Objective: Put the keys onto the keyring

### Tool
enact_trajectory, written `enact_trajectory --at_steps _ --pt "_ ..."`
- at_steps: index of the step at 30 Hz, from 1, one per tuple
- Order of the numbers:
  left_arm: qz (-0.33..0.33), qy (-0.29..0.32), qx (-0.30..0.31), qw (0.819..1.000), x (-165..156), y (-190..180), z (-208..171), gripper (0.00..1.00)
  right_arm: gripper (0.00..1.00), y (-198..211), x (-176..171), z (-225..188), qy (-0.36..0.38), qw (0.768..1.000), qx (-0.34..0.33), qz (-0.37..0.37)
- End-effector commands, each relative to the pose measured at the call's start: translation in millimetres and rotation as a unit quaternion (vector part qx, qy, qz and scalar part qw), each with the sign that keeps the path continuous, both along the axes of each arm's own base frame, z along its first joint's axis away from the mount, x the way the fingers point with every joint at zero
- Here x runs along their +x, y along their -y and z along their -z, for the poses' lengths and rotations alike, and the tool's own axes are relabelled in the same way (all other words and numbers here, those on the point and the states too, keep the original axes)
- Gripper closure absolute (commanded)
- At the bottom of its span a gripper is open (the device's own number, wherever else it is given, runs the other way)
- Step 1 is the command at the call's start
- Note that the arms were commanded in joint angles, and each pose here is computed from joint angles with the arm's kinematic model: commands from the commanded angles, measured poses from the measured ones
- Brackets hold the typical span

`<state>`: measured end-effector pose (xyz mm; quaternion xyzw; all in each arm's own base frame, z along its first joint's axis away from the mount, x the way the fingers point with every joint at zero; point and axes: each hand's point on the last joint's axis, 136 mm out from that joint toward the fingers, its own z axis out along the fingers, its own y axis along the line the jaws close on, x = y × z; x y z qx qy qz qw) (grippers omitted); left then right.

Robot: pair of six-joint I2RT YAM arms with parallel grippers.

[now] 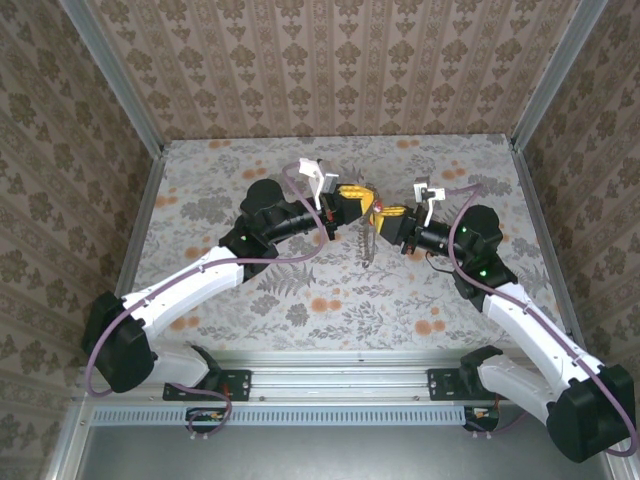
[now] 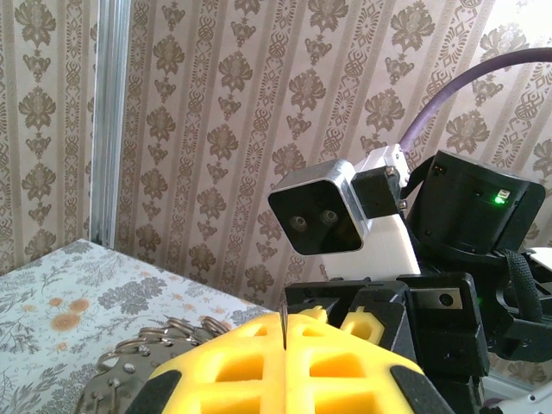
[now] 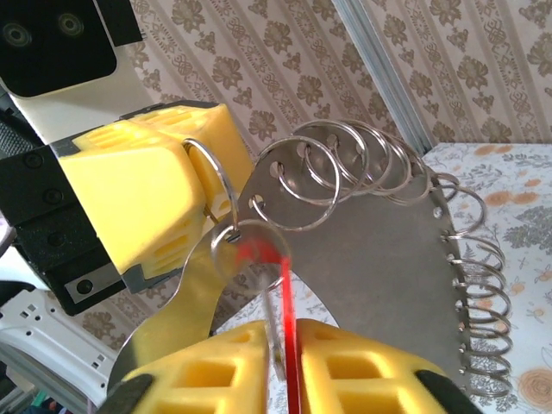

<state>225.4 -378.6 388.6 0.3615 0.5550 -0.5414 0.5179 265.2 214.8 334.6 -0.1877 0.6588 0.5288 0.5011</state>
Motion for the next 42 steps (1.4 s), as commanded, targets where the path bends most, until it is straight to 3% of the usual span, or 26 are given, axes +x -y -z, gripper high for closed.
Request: enact_trajectory --at_steps 1,6,18,33,42 --pt "0.010 0.023 -0.036 0.999 -8 -1 -26 1.00 0.81 1 -3 -21 0.032 0.999 0.005 0.006" --pt "0.012 0.021 -0.038 0.999 -8 0 -25 1.00 1.00 -3 -5 -23 0.033 0.999 0.005 -0.004" --pt "0.014 0.023 -0.044 0.999 -10 1 -27 1.00 1.00 -17 -15 -22 0.029 0.998 -0.013 -0.045" --pt "0.008 0.025 -0.039 0.999 -10 -2 -24 1.00 1.00 6 -6 -14 0.016 0.998 -0.042 0.036" --pt "0.001 0.027 -0.023 0.999 -9 -3 -17 1.00 1.00 8 -12 -18 0.011 0.998 -0.052 0.030"
